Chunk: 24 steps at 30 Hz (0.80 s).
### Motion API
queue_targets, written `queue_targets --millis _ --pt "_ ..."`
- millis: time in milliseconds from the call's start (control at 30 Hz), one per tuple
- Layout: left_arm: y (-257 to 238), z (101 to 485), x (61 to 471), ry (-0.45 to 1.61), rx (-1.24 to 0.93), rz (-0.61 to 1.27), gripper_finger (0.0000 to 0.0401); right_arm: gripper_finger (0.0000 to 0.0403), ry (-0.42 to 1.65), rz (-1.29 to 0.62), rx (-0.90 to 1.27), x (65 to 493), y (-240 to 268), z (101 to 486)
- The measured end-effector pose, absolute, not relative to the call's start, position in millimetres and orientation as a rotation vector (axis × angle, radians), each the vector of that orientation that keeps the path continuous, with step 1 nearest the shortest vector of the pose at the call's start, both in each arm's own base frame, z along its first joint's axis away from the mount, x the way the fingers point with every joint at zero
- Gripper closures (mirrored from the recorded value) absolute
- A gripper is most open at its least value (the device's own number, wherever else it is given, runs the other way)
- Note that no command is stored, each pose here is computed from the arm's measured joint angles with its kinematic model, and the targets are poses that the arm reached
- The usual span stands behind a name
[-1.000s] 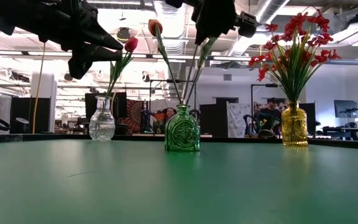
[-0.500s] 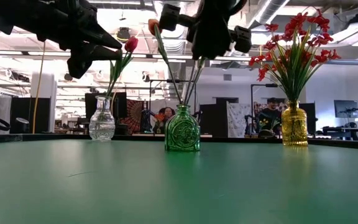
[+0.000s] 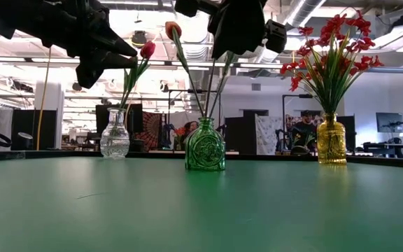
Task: Sort flowers into vase by color
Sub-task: Put the orange tulip into the green vase
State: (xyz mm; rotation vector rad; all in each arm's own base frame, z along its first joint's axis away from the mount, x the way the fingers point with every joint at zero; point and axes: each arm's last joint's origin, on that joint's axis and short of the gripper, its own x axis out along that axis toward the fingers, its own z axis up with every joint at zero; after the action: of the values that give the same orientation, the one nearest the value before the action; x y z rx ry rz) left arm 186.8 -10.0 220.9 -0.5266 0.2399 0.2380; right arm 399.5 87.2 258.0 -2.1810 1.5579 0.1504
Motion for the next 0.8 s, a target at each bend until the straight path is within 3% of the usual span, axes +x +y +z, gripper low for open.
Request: queue_targets --millis 633,800 --pt "-10.1 220.9 186.8 0.24 -0.527 0.238 0.0301 0.0381 1.498 0.224 -2.127 399.4 91.1 255.7" --pt "-10.4 229.6 189.0 0.153 -0.534 0.204 0.0301 0.0381 1.498 0.216 -2.132 399.0 92.3 255.9"
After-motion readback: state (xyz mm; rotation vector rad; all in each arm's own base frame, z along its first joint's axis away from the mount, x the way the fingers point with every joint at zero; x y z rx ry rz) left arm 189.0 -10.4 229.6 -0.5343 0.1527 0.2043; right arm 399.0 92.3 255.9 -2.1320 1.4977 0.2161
